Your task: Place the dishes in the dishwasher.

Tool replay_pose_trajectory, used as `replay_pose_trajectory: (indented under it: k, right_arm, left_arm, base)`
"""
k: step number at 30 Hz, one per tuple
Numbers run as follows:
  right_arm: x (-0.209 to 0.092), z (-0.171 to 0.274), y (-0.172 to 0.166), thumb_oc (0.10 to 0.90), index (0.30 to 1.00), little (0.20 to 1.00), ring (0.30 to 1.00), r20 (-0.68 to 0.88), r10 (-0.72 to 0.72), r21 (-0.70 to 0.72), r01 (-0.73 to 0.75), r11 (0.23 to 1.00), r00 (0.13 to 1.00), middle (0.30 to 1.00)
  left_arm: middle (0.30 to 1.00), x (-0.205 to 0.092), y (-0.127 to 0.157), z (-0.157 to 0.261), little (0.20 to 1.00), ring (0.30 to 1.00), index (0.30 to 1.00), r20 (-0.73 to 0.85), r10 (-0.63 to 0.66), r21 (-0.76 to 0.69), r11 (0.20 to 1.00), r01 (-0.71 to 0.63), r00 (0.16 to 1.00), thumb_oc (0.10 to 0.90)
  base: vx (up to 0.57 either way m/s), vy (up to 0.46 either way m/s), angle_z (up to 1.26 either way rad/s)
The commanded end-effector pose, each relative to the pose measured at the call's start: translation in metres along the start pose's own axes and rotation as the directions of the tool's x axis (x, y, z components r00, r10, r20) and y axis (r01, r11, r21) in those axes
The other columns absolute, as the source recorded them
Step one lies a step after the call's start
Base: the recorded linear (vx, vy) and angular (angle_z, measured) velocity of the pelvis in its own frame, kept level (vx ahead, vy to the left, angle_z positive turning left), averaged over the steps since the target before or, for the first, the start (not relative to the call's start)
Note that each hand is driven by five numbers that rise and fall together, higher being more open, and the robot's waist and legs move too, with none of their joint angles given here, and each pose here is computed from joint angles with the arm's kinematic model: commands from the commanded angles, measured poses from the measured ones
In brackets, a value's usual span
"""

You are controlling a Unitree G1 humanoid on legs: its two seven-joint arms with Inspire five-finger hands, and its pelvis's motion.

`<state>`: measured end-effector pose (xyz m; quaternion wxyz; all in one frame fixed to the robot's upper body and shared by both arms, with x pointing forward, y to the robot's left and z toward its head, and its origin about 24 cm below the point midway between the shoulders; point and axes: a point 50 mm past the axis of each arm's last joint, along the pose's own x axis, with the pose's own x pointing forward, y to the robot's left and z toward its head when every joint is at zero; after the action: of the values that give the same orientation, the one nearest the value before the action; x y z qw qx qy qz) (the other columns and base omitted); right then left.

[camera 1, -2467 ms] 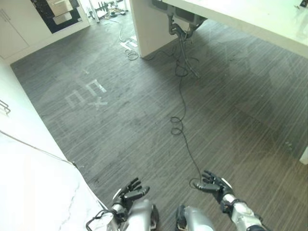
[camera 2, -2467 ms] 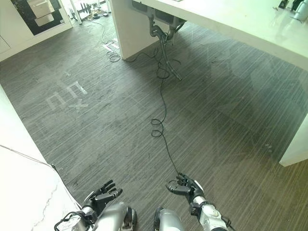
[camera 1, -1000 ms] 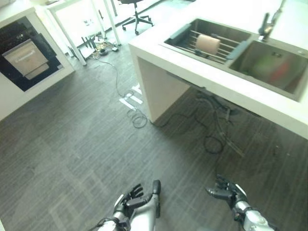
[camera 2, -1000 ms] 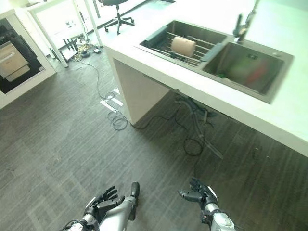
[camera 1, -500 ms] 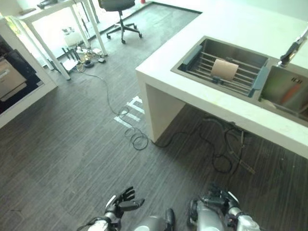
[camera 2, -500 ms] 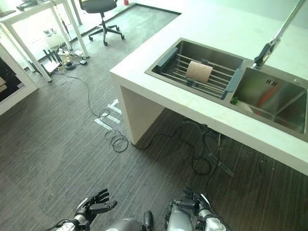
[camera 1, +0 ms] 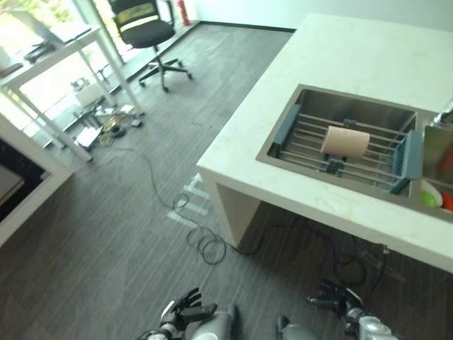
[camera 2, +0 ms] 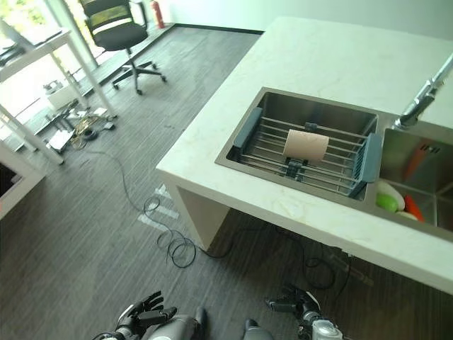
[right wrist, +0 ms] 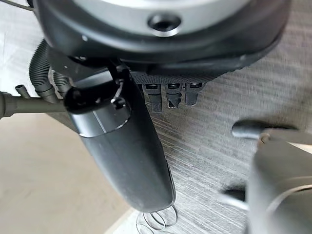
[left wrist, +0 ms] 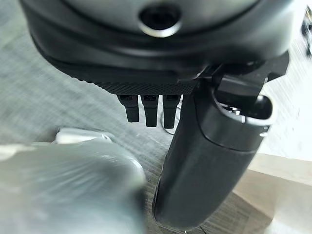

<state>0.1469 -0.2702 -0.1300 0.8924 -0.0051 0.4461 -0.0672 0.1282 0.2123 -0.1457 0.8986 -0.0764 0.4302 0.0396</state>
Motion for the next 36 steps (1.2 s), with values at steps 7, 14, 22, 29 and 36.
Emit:
replay_pose_trajectory:
  k: [7,14,22,29,36]
  right_arm:
    - [-0.001,0.013,-0.012,0.800,0.900,0.900,0.900,0.084,-0.033,0.033,0.030,0.999,0.996,0.900]
    - [0.001,0.016,-0.003,0.800,0.900,0.900,0.900,0.115,-0.037,0.080,0.028,0.996,0.993,0.900]
    - [0.003,0.004,0.005,0.800,0.900,0.900,0.900,0.028,-0.051,0.145,0.046,0.988,0.998,0.900]
    - [0.004,0.004,0.009,0.800,0.900,0.900,0.900,0.014,0.008,0.111,-0.009,0.994,1.000,0.900]
    - [0.001,0.011,-0.008,0.800,0.900,0.900,0.900,0.037,-0.060,0.109,0.055,0.992,0.998,0.900]
  left_arm:
    - [0.900,-0.001,0.011,0.000,0.900,0.900,0.900,-0.004,0.044,-0.017,0.999,-0.044,0.999,0.800]
    - [0.900,-0.005,0.020,-0.012,0.900,0.900,0.900,-0.080,0.078,-0.029,0.996,-0.080,0.994,0.800]
    - [0.900,-0.010,0.034,-0.018,0.900,0.900,0.900,-0.116,0.152,-0.072,0.984,-0.161,0.982,0.800]
    - [0.900,-0.013,0.034,-0.025,0.900,0.900,0.900,-0.138,0.189,-0.166,0.963,-0.211,0.972,0.800]
    - [0.900,-0.003,0.010,-0.018,0.900,0.900,0.900,-0.109,0.125,-0.149,0.979,-0.140,0.986,0.800]
  base:
    - [0.12,0.173,-0.29]
    - [0.07,0.117,-0.11]
    - [0.14,-0.132,-0.62]
    - [0.29,-0.492,-0.24]
    - [0.15,-0.294,-0.20]
